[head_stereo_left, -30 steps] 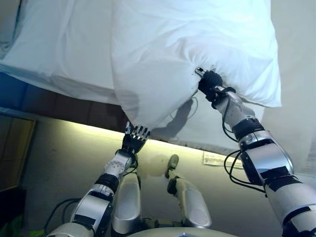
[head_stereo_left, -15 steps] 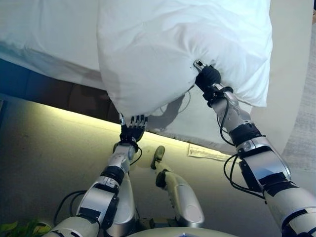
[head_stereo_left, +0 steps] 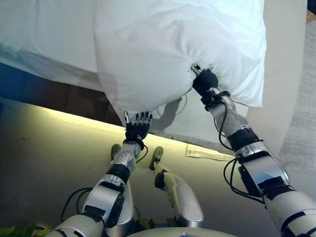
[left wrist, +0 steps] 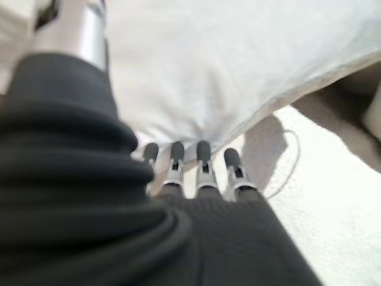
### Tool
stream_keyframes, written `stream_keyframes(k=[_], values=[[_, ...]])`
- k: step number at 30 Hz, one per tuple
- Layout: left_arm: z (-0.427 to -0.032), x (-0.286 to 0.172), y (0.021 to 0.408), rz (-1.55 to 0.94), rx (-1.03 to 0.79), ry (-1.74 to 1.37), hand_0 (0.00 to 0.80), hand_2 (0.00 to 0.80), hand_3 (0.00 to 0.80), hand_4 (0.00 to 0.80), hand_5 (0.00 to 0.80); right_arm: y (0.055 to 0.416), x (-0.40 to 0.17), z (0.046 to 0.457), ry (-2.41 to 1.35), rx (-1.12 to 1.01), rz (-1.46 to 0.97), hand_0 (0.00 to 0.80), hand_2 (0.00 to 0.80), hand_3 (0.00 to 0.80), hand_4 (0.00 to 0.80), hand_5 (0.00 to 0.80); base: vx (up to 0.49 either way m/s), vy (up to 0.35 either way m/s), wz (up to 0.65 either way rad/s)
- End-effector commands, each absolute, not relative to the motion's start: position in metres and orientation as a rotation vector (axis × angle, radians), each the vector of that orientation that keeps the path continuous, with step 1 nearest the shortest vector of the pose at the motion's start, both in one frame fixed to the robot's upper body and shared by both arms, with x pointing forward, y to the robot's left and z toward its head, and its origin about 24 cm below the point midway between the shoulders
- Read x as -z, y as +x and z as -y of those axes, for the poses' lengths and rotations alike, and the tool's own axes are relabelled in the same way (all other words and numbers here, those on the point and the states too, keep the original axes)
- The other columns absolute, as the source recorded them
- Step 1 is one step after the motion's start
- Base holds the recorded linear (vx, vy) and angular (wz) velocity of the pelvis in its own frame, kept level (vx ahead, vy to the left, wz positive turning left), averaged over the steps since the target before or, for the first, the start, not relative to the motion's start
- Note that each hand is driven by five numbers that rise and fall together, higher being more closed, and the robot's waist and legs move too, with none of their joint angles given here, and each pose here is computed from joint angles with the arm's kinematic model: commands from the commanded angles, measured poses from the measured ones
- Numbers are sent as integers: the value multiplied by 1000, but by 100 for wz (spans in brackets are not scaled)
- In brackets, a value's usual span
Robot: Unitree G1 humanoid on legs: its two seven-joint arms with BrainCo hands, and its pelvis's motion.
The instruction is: Make the bed neatly
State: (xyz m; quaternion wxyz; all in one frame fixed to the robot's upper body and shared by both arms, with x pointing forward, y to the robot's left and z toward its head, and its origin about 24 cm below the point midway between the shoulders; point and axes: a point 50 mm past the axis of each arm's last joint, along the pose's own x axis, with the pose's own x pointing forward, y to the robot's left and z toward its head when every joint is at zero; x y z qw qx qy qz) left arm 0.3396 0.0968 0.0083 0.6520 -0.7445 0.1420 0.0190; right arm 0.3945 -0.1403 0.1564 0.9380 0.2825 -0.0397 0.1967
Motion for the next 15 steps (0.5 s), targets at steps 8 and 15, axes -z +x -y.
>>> stream_keyframes(k=[8,15], values=[[-21,-46,342,-495,222,-1687,0,0,0,0,0,384,-234,99,541,-680,342,800,800,800,800,800,4,22,-4],[-4,-50,338,-521,278,-1683,0,0,0,0,0,380,-238,90,524,-719,346,800,800,800,800,800,-1,11,-4]])
